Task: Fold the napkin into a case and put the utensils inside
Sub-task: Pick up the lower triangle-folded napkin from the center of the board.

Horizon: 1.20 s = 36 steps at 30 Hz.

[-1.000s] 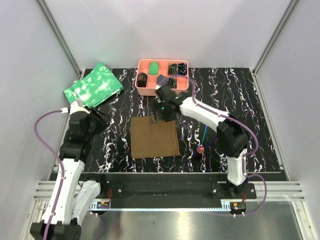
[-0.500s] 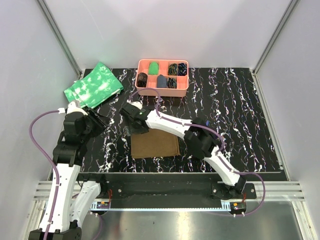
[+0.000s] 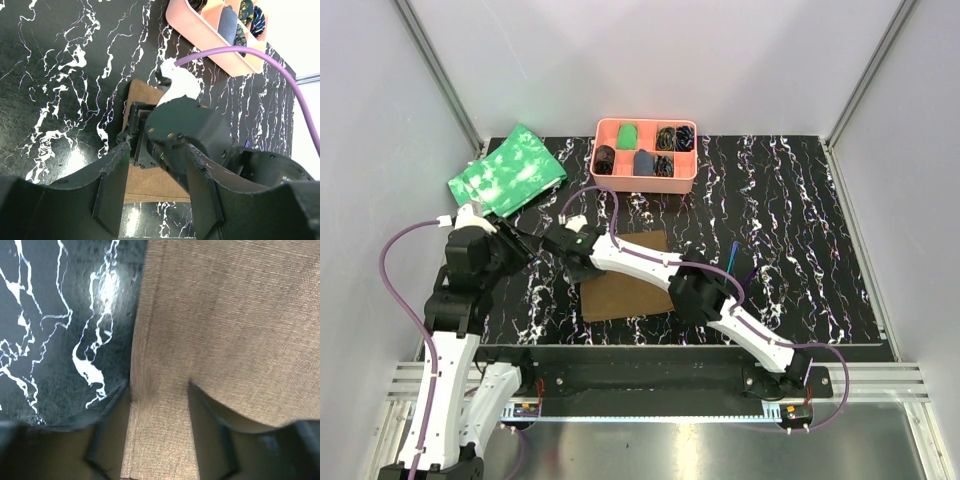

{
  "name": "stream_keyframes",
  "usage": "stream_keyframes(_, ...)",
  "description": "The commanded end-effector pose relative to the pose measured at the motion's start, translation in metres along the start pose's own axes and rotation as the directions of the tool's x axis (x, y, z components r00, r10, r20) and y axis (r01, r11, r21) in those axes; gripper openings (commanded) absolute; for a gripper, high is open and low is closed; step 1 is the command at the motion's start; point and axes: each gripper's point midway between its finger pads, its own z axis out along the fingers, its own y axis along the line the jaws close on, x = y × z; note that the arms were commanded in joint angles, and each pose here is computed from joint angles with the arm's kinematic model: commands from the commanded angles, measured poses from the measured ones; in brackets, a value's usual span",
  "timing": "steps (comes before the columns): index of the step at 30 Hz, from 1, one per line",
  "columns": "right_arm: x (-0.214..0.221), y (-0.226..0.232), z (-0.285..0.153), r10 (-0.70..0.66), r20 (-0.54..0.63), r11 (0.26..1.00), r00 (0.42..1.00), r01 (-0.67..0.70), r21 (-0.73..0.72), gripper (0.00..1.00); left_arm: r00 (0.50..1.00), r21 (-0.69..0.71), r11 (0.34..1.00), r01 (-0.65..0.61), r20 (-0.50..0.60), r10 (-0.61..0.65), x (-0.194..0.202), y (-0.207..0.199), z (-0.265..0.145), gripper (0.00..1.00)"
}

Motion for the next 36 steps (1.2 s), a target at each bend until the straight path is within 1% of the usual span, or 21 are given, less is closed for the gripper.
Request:
stream_keyframes(1, 0.052, -0.015, 0.022, -0.040, -0.134, 0.994, 0.990, 0.052, 0.094, 0.47, 0.999, 0.035, 0.999, -0.033, 0.025, 0.032, -0.006, -0.007, -0.007, 0.51)
stream_keyframes(3, 0.066, -0.015, 0.027, -0.054, -0.160, 0.993, 0.986, 0.069, 0.093, 0.35, 0.999, 0.030, 0.999, -0.034, 0.026, 0.033, -0.006, -0.006, -0.007, 0.51)
stream_keyframes(6, 0.068, -0.015, 0.027, -0.073, -0.161, 0.993, 0.984, 0.087, 0.080, 0.23, 0.999, 0.026, 0.999, -0.036, 0.022, 0.036, -0.006, -0.006, -0.006, 0.52)
stream_keyframes(10, 0.049, -0.010, 0.007, -0.105, -0.109, 0.993, 0.988, 0.109, 0.032, 0.10, 0.999, 0.009, 0.999, -0.045, -0.031, 0.045, 0.005, 0.000, 0.004, 0.52)
stream_keyframes(12, 0.044, -0.007, 0.001, -0.128, -0.082, 0.992, 0.988, 0.128, -0.014, 0.06, 0.997, -0.006, 0.999, -0.051, -0.062, 0.051, 0.010, 0.004, 0.010, 0.52)
stream_keyframes(13, 0.031, -0.004, -0.017, -0.115, -0.043, 0.992, 0.992, 0.113, -0.048, 0.02, 0.996, -0.012, 0.998, -0.056, -0.075, 0.055, 0.012, 0.006, 0.013, 0.52)
stream_keyframes(14, 0.022, 0.005, -0.023, -0.099, -0.022, 0.988, 0.995, 0.096, -0.120, 0.01, 0.994, -0.013, 0.998, -0.054, -0.095, 0.052, 0.015, 0.006, 0.016, 0.52)
stream_keyframes(15, 0.032, 0.001, -0.021, -0.102, -0.047, 0.985, 0.994, 0.094, -0.145, 0.00, 0.994, -0.010, 0.999, -0.051, -0.101, 0.050, 0.015, 0.006, 0.018, 0.52)
stream_keyframes(17, 0.004, 0.014, -0.051, -0.033, 0.000, 0.947, 0.999, 0.031, -0.320, 0.00, 0.992, 0.009, 0.999, -0.039, -0.118, 0.040, 0.019, 0.003, 0.024, 0.52)
stream_keyframes(18, 0.016, 0.004, -0.046, -0.024, -0.036, 0.942, 0.999, 0.010, -0.335, 0.00, 0.992, 0.020, 0.999, -0.026, -0.125, 0.028, 0.021, 0.001, 0.027, 0.52)
stream_keyframes(20, -0.003, 0.007, -0.073, 0.026, -0.020, 0.881, 0.999, -0.032, -0.471, 0.00, 0.988, 0.052, 0.999, -0.011, -0.152, 0.019, 0.027, -0.003, 0.035, 0.52)
stream_keyframes(21, 0.007, -0.001, -0.070, 0.032, -0.050, 0.874, 0.998, -0.052, -0.483, 0.00, 0.986, 0.057, 0.998, 0.004, -0.168, 0.006, 0.030, -0.003, 0.039, 0.52)
stream_keyframes(22, -0.001, -0.003, -0.086, 0.054, -0.036, 0.851, 0.998, -0.065, -0.520, 0.00, 0.980, 0.053, 0.999, 0.013, -0.198, -0.003, 0.038, 0.000, 0.045, 0.51)
stream_keyframes(24, -0.006, -0.009, -0.103, 0.094, -0.053, 0.780, 0.994, -0.107, -0.617, 0.00, 0.972, 0.080, 0.996, 0.040, -0.233, -0.020, 0.048, -0.002, 0.053, 0.51)
stream_keyframes(25, -0.013, -0.003, -0.114, 0.128, -0.059, 0.718, 0.990, -0.133, -0.683, 0.00, 0.968, 0.074, 0.996, 0.052, -0.250, -0.032, 0.053, 0.000, 0.059, 0.51)
stream_keyframes(26, -0.002, -0.011, -0.110, 0.136, -0.092, 0.704, 0.986, -0.162, -0.692, 0.00, 0.969, 0.089, 0.994, 0.060, -0.246, -0.037, 0.052, -0.002, 0.063, 0.50)
stream_keyframes(28, -0.015, -0.020, -0.123, 0.184, -0.100, 0.635, 0.978, -0.196, -0.747, 0.00, 0.967, 0.074, 0.994, 0.077, -0.250, -0.056, 0.057, 0.003, 0.070, 0.49)
stream_keyframes(32, -0.003, -0.043, -0.117, 0.196, -0.145, 0.601, 0.970, -0.236, -0.764, 0.00, 0.961, 0.115, 0.988, 0.104, -0.267, -0.070, 0.064, -0.001, 0.080, 0.50)
stream_keyframes(34, -0.007, -0.049, -0.119, 0.200, -0.143, 0.562, 0.969, -0.233, -0.793, 0.00, 0.952, 0.150, 0.982, 0.116, -0.299, -0.067, 0.072, -0.004, 0.087, 0.56)
stream_keyframes(35, 0.000, -0.053, -0.115, 0.201, -0.157, 0.559, 0.967, -0.245, -0.792, 0.00, 0.945, 0.155, 0.980, 0.126, -0.318, -0.071, 0.075, -0.004, 0.089, 0.61)
stream_keyframes(36, -0.002, -0.058, -0.114, 0.211, -0.159, 0.552, 0.964, -0.252, -0.795, 0.00, 0.936, 0.147, 0.979, 0.138, -0.344, -0.080, 0.080, -0.003, 0.094, 0.62)
